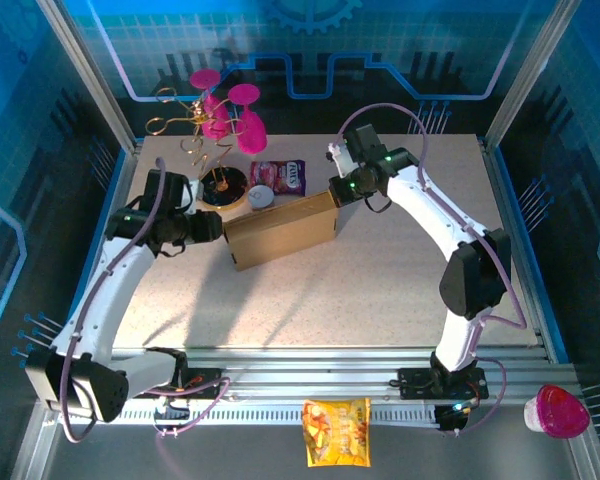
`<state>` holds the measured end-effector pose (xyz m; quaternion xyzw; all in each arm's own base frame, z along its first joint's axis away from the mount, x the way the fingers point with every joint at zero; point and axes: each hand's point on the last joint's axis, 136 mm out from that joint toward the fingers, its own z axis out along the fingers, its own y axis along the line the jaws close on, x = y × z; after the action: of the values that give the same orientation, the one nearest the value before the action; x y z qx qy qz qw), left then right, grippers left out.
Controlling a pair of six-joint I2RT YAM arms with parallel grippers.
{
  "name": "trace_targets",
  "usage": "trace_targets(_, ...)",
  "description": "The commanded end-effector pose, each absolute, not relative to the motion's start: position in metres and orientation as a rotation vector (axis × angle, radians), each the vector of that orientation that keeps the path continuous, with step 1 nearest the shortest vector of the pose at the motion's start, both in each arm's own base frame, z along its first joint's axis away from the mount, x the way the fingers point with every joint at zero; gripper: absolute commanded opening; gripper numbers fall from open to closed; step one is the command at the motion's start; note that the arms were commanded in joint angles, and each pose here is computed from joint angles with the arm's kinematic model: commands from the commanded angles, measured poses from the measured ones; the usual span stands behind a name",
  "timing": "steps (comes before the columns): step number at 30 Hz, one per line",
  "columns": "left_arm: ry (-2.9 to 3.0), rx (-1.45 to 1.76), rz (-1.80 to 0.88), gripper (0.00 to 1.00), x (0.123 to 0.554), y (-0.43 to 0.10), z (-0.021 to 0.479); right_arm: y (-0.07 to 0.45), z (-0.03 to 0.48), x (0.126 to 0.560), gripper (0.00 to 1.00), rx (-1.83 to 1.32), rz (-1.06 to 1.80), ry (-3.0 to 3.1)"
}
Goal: Fold the paper box
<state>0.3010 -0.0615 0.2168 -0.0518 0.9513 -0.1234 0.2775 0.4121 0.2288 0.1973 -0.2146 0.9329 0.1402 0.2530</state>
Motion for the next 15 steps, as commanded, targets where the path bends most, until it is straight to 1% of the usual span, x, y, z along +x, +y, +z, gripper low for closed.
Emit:
trace_targets(1,2.558,-0.033,-0.288,0.47,0.309,-0.065,0.21,0.231,0.192,0.408,0.0,-0.608,0.405,2.573)
trace_targets(8,2.581,-0.023,-0.289,0.42,0.314,-0.068,0.198,0.23,0.193,0.408,0.0,-0.607,0.414,2.574)
trace_targets(13,2.602,-0.032,-0.287,0.33,0.322,-0.069,0.19,0.23,0.192,0.408,0.0,-0.605,0.415,2.578)
trace_targets(15,2.612,-0.044,-0.288,0.26,0.323,-0.07,0.188,0.23,0.192,0.408,0.0,-0.603,0.418,2.577)
